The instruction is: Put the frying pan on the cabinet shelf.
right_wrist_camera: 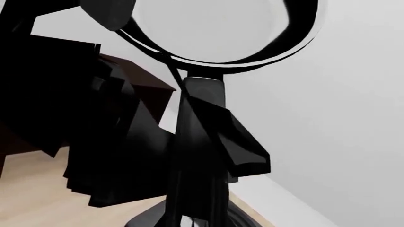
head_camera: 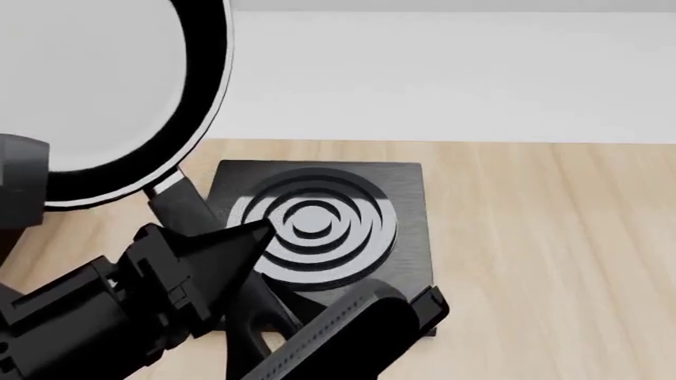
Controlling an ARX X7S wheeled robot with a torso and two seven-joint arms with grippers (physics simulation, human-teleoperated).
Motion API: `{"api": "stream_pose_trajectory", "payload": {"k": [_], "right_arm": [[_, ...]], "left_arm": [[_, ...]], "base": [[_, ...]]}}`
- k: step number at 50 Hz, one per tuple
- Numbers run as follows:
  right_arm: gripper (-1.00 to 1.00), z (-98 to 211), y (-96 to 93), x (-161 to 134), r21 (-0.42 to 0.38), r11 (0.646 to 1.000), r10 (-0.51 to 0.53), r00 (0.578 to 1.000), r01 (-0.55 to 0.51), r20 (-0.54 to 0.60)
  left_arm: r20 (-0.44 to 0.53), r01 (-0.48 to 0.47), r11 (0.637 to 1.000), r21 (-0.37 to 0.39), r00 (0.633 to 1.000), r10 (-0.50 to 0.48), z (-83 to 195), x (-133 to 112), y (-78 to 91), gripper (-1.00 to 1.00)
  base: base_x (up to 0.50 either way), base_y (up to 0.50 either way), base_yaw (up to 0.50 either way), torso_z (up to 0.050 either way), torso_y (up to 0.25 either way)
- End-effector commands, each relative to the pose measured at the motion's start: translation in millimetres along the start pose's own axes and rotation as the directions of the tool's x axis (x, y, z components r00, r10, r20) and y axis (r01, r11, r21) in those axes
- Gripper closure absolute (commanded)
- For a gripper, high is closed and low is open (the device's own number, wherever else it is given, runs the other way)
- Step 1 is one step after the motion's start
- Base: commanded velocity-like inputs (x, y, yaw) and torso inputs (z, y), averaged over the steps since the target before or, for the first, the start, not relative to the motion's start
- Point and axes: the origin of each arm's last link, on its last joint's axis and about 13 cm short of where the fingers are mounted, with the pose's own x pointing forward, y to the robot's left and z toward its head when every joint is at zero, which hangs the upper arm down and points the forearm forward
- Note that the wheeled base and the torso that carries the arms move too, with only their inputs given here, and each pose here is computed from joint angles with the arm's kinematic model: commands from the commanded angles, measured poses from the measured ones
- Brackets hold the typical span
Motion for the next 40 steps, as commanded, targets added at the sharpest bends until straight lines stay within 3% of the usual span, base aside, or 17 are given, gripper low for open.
{"api": "stream_pose_trajectory", "payload": {"k": [1, 13, 14, 20, 21, 30, 40], "right_arm": [[1.0, 4.7, -6.6, -3.5, -0.033, 0.997, -0.072, 0.997, 0.073, 0.041], [1.0, -1.4, -4.0, -5.0, -0.029, 0.997, -0.066, 0.998, 0.066, 0.015], [-1.0, -3.2, -3.8, -5.3, -0.032, 0.997, -0.068, 0.998, 0.068, 0.009], [-1.0, -9.6, 1.4, -9.6, -0.024, 0.999, -0.036, 0.997, 0.034, -0.062], [-1.0, -10.2, 2.2, -10.8, -0.056, 0.998, -0.026, 0.996, 0.021, -0.081], [-1.0, -7.5, 0.3, -17.0, -0.021, 0.999, -0.052, 0.996, 0.05, -0.066], [-1.0, -6.7, -2.6, -19.5, -0.011, 0.997, -0.082, 0.995, 0.082, -0.056]], "left_arm": [[0.08, -0.044, 0.999, 0.012, 0.996, 0.043, 6.4, 1.2, 4.9, 1.0], [0.146, -0.05, 0.999, -0.01, 0.988, 0.051, 15.7, -1.6, 5.5, 1.0], [0.151, -0.056, 0.998, -0.003, 0.987, 0.056, 16.2, -1.5, 6.0, 1.0], [0.159, -0.092, 0.995, 0.025, 0.983, 0.087, 18.1, -1.3, 11.7, 1.0], [0.165, -0.105, 0.994, 0.031, 0.981, 0.099, 18.5, -1.2, 13.7, 1.0], [0.181, -0.152, 0.988, 0.013, 0.972, 0.147, 28.1, 1.2, 30.8, 1.0], [0.185, -0.205, 0.979, -0.018, 0.961, 0.205, 61.5, 13.0, 48.9, 1.0]], "base": [[0.0, 0.0, 0.0, 0.0, 0.0], [0.0, 0.0, -0.01, 0.001, 0.0], [0.0, 0.0, -0.02, 0.0, 0.0], [0.0, 0.01, 0.0, 0.0, 0.0], [0.0, 0.01, -0.02, 0.0, 0.0], [0.0, 0.0, -0.01, 0.001, 0.0], [0.0, 0.01, -0.01, 0.001, 0.0]]}}
